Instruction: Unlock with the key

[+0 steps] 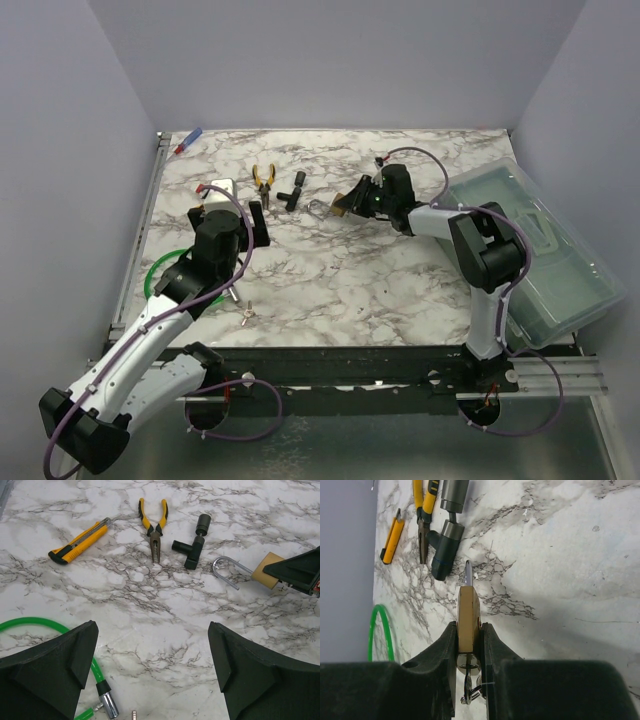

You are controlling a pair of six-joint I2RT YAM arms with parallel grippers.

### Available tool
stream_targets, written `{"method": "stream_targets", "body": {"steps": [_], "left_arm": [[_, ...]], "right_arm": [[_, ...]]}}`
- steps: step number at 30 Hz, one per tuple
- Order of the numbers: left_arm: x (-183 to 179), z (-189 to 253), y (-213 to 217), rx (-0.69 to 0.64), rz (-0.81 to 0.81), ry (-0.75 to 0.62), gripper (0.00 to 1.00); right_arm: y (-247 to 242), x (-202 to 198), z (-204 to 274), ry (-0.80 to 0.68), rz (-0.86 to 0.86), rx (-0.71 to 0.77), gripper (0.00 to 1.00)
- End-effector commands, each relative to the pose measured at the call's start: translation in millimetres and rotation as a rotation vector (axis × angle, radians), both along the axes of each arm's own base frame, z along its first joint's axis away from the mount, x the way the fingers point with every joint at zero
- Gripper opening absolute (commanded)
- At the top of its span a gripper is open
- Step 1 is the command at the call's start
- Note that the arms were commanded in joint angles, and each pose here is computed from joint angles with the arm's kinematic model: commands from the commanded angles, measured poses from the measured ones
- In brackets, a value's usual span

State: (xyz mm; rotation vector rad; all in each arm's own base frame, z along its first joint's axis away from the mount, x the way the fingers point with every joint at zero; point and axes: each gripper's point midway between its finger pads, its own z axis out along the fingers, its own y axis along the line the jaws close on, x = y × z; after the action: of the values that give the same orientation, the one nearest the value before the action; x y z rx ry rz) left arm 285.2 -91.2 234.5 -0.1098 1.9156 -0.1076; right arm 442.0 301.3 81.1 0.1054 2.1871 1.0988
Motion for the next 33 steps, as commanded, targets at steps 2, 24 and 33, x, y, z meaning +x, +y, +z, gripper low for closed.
{"method": "stream_targets", "body": {"steps": [2,24,33], "left_arm": [[4,-8,0,0.005,-0.018,0.032,0.99],[10,-11,4,-0.027,-0.018,0.05,0.99],[10,-11,4,-0.035,-0.021,0.052,0.99]], "right_arm": [[19,11,15,-0.044,0.071,0.094,0.0],[30,15,-3,0.03,0.134,0.14,0.57],[5,31,-1,0.035,0.032,0.025,0.73]]}}
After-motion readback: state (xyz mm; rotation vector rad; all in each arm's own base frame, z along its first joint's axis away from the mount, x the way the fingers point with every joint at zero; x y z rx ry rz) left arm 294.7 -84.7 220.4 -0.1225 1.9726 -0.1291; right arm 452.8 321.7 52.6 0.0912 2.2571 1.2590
